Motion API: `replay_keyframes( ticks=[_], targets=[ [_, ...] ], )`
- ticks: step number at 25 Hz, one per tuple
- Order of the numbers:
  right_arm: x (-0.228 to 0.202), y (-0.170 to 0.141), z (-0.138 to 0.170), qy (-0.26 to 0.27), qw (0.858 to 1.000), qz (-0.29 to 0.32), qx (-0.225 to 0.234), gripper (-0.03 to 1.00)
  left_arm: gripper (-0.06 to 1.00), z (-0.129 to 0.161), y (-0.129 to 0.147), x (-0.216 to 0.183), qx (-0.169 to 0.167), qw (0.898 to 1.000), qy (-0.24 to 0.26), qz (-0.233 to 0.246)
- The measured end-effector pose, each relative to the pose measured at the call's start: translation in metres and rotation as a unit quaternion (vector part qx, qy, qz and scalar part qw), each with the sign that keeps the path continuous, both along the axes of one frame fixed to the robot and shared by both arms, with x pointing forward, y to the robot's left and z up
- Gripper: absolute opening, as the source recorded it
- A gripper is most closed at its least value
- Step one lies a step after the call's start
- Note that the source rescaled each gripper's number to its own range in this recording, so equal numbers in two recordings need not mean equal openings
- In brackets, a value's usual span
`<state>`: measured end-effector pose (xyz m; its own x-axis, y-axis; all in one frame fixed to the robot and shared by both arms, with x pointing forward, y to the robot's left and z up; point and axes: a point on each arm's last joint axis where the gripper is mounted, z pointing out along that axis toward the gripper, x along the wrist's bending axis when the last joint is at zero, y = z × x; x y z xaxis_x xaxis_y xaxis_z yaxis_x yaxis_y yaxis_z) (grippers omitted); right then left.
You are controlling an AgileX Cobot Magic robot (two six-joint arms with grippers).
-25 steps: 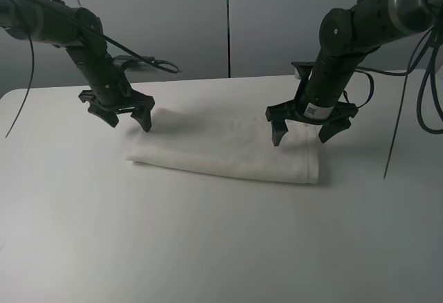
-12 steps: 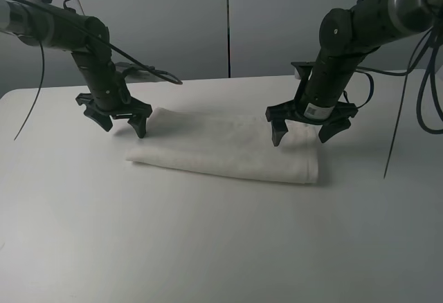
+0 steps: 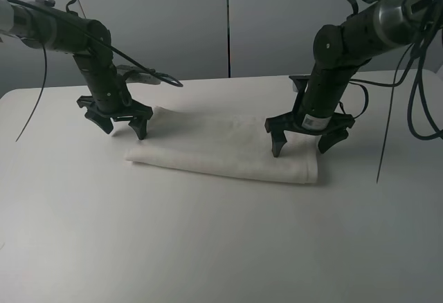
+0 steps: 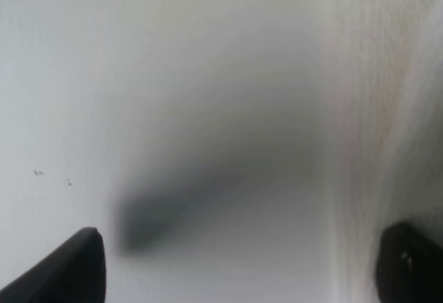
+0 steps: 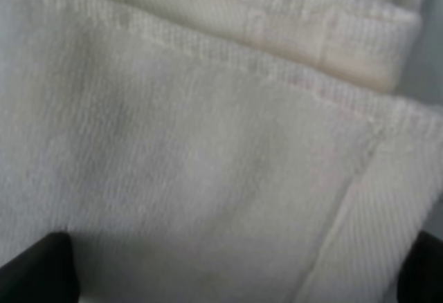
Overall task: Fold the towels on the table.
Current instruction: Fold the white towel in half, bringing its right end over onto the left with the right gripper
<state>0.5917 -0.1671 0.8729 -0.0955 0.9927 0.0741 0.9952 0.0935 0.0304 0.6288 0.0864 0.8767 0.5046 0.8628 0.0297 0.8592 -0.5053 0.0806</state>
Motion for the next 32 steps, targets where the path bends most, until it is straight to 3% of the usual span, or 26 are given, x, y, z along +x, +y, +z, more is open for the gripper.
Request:
replay_keyframes(
  ticks=[16, 18, 19, 21, 23, 24, 32],
  targets=[
    [0.0, 0.007, -0.005, -0.006, 1.0, -0.005, 0.0, 0.99, 1.0, 0.0, 0.0, 0.0, 0.0, 1.0, 0.0, 0.0],
    [0.0, 0.007, -0.006, -0.007, 1.0, -0.005, 0.001, 0.89, 1.0, 0.0, 0.0, 0.0, 0.0, 1.0, 0.0, 0.0],
    [0.001, 0.008, -0.006, -0.011, 1.0, -0.005, 0.002, 0.78, 1.0, 0.0, 0.0, 0.0, 0.0, 1.0, 0.0, 0.0],
    [0.002, 0.008, -0.007, -0.016, 1.0, -0.008, 0.006, 0.49, 1.0, 0.0, 0.0, 0.0, 0.0, 1.0, 0.0, 0.0],
    [0.003, 0.012, -0.007, -0.021, 1.0, -0.011, 0.017, 0.11, 1.0, 0.0, 0.0, 0.0, -0.001, 1.0, 0.0, 0.001],
    [0.002, 0.014, -0.007, -0.023, 0.999, -0.007, 0.02, 0.02, 1.0, 0.0, 0.0, 0.0, -0.001, 1.0, 0.0, 0.001],
    [0.003, 0.017, -0.007, -0.028, 0.999, 0.014, 0.032, 0.02, 1.0, 0.0, 0.0, 0.0, -0.001, 1.0, 0.0, 0.001]
  ],
)
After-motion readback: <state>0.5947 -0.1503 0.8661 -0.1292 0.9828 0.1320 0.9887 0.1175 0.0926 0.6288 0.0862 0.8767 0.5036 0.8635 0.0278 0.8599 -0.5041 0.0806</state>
